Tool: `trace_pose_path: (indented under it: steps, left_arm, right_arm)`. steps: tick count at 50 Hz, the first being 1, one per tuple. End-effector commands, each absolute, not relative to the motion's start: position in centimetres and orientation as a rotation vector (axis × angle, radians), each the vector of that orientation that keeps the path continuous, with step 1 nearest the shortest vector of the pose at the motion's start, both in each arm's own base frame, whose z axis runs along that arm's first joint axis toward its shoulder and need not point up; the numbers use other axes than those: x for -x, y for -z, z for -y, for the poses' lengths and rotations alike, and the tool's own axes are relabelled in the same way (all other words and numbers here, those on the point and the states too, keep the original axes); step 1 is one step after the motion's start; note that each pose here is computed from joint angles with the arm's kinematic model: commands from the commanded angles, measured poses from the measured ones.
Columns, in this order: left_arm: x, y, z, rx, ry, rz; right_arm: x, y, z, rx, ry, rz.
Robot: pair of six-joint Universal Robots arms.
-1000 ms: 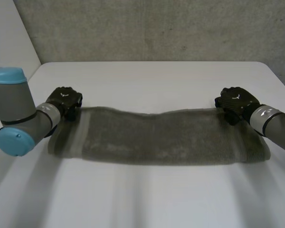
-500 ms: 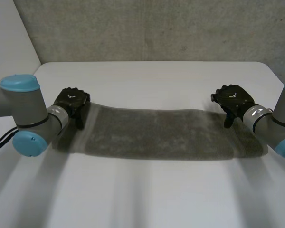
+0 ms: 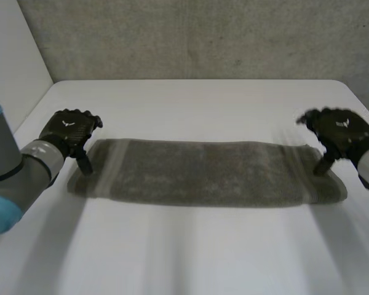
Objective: Fold the towel.
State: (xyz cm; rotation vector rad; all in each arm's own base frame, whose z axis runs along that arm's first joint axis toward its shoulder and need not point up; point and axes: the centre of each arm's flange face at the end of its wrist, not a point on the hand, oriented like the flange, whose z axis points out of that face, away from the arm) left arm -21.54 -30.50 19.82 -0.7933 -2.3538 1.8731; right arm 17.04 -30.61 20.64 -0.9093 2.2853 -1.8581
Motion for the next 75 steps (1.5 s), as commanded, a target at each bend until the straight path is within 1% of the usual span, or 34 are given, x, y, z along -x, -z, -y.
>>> trace_pose_path:
  steps: [1,2,3,5,8,13,21,27,39,48,54,57,59,60,62,65,67,68,69,70,71,72,73,74,75]
  left_arm:
    - [21.4,-20.2,27.7,0.731,-1.877,2.303]
    - [21.4,-20.2,27.7,0.731,-1.877,2.303]
    - [21.5,-20.1,27.4,0.731,-1.864,2.295]
    - [21.5,-19.9,27.2,0.729,-1.852,2.292]
    - [21.6,-19.9,27.1,0.734,-1.848,2.285]
    - [21.5,-19.9,27.2,0.731,-1.850,2.288]
    - [21.3,-19.9,27.3,0.723,-1.852,2.293]
    - [21.4,-19.8,27.3,0.723,-1.850,2.294]
    - [21.2,-19.8,27.4,0.717,-1.851,2.297]
    - [21.1,-19.9,27.5,0.712,-1.855,2.300]
    - [21.1,-19.8,27.5,0.711,-1.852,2.301]
    - [21.1,-19.8,27.5,0.711,-1.850,2.302]
    - [21.1,-19.9,27.5,0.713,-1.853,2.301]
    - [21.1,-19.9,27.5,0.709,-1.853,2.302]
    - [21.1,-19.9,27.5,0.709,-1.853,2.302]
    - [21.1,-19.9,27.5,0.709,-1.853,2.302]
    - [21.1,-19.9,27.5,0.709,-1.853,2.302]
    - [21.1,-19.9,27.5,0.709,-1.853,2.302]
    - [21.1,-19.9,27.5,0.709,-1.853,2.302]
    - [21.1,-19.9,27.5,0.708,-1.854,2.303]
    - [21.1,-19.8,27.5,0.709,-1.851,2.304]
    - [21.1,-19.8,27.5,0.709,-1.851,2.304]
    - [21.1,-19.9,27.5,0.708,-1.854,2.303]
    - [21.1,-19.9,27.4,0.710,-1.853,2.302]
    - [21.1,-19.9,27.4,0.710,-1.853,2.302]
  right_arm:
    - [-14.9,-17.7,28.7,0.972,1.669,-2.458]
    - [-14.5,-16.9,28.7,1.004,1.647,-2.482]
    - [-14.5,-16.9,28.7,1.004,1.647,-2.482]
    - [-14.0,-15.4,29.0,1.050,1.601,-2.511]
    - [-13.4,-14.5,29.7,1.052,1.596,-2.508]
    - [-13.2,-13.4,30.5,1.060,1.608,-2.487]
    - [-13.1,-12.5,31.3,1.067,1.647,-2.480]
    - [-13.0,-12.3,31.8,1.068,1.661,-2.475]
    - [-11.6,-12.1,32.5,1.043,1.670,-2.513]
    - [-10.7,-13.5,32.7,1.022,1.732,-2.507]
    - [-10.6,-13.3,32.8,1.033,1.735,-2.508]
    - [-10.1,-13.2,33.2,1.021,1.741,-2.518]
    - [-8.9,-13.4,33.6,0.990,1.760,-2.537]
    - [-8.9,-13.4,33.6,0.989,1.760,-2.537]
    - [-7.2,-14.3,34.5,0.983,1.816,-2.549]
    - [-6.1,-15.0,35.1,0.985,1.862,-2.559]
    - [-3.6,-17.4,36.6,0.986,2.006,-2.573]
    - [-3.6,-17.4,36.6,0.986,2.007,-2.573]
    - [-3.0,-18.9,37.1,0.996,2.081,-2.556]
    - [-3.0,-18.9,37.1,0.996,2.082,-2.556]
    - [-3.2,-21.2,37.8,1.027,2.176,-2.501]
    - [-3.2,-21.2,37.8,1.027,2.177,-2.501]
    - [-3.8,-22.7,38.1,1.061,2.229,-2.451]
    - [-5.6,-24.7,38.1,1.119,2.286,-2.362]
    - [-5.6,-24.7,38.1,1.119,2.286,-2.361]
